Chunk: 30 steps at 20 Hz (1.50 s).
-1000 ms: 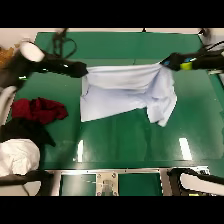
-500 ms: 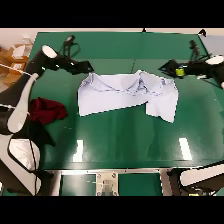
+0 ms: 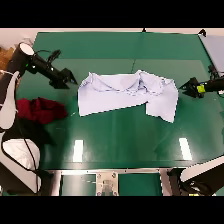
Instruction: Fold the shirts.
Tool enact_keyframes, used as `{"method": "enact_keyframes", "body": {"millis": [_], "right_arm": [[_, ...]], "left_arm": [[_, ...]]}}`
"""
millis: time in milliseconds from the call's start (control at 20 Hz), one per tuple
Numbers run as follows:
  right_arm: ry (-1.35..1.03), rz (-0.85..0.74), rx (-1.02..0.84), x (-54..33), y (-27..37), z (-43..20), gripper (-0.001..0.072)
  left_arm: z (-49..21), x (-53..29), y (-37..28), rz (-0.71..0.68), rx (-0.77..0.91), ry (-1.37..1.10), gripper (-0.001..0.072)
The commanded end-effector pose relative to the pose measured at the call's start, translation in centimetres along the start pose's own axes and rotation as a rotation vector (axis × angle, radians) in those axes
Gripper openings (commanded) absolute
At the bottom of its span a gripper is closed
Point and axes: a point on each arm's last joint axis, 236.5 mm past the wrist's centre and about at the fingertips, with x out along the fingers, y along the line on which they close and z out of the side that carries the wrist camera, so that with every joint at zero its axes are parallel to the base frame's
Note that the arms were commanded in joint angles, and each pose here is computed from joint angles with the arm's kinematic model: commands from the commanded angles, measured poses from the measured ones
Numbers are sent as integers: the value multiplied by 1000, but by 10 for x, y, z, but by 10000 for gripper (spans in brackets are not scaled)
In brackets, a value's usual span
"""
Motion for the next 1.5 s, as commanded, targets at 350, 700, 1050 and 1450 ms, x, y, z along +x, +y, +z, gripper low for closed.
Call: {"method": "enact_keyframes", "body": {"millis": [350,700,1050,1450], "right_arm": [[30,74,10,43,-1,5,282],[31,74,-9,43,-1,5,22],[57,88,-22,38,5,1,20],[-114,132,-225,-83,100,28,18]], "left_arm": [[-83,49,64,143,-197,9,660],[-75,100,45,31,-223,-67,660],[-100,129,-10,-86,-144,61,209],[-33,39,-92,-148,116,-36,22]]}}
